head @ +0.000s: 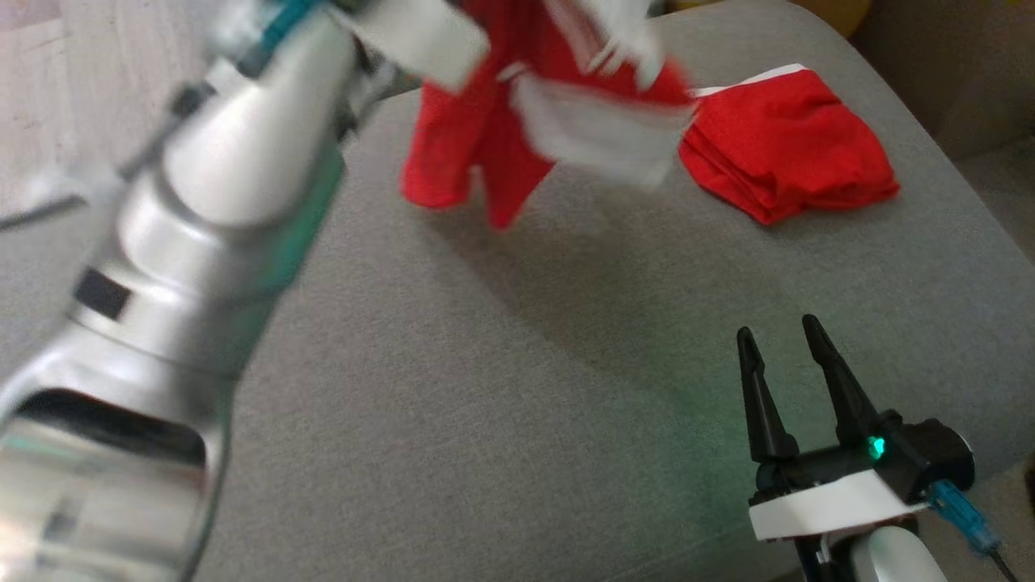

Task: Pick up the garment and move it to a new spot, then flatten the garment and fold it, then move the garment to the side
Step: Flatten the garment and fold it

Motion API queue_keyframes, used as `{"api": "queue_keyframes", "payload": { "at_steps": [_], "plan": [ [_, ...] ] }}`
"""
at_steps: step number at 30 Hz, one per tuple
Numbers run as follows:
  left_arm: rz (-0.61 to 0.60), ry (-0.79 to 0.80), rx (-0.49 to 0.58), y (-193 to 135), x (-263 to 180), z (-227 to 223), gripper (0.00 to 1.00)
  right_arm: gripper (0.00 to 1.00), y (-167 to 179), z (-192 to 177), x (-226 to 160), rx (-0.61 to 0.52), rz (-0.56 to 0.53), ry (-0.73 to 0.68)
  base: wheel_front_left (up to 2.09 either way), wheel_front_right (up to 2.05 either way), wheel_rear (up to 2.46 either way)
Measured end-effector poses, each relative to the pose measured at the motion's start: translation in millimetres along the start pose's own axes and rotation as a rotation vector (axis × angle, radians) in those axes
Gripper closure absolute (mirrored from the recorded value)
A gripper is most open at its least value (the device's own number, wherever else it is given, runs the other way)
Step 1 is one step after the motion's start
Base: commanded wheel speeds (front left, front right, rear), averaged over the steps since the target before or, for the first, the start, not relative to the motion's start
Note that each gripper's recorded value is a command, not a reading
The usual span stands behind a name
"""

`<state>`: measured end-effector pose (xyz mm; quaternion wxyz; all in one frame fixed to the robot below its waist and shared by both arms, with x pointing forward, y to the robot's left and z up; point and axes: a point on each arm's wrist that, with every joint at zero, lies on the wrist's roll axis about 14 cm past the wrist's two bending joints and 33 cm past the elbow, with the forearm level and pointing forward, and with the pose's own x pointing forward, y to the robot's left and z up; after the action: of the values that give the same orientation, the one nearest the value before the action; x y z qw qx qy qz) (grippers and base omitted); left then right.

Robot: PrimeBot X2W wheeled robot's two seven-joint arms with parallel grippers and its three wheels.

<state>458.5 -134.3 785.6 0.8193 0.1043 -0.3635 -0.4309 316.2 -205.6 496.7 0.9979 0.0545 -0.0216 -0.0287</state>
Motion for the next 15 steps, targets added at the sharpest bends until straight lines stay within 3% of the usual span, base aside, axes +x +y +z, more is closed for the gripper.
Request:
{"api": "queue_keyframes", "payload": {
  "at_steps": [4,8,12,15],
  "plan": [
    [0.107,0.008,0.005,46.5,-14.9,3.8,1.00,0.00,7.1,-2.7,1.7,0.007,0.023,0.006,0.00,0.00,0.00],
    [0.230,0.222,-0.077,65.8,-88.6,-68.6,1.00,0.00,16.5,-5.8,7.9,0.014,0.055,0.014,0.00,0.00,0.00],
    [0.383,0.538,-0.278,35.6,-219.8,-158.3,1.00,0.00,26.5,-9.6,16.4,0.013,0.091,0.023,0.00,0.00,0.00],
    [0.504,0.750,-0.413,-6.2,-317.5,-193.4,1.00,0.00,34.6,-15.5,22.6,0.005,0.122,0.041,0.00,0.00,0.00]
  ]
}}
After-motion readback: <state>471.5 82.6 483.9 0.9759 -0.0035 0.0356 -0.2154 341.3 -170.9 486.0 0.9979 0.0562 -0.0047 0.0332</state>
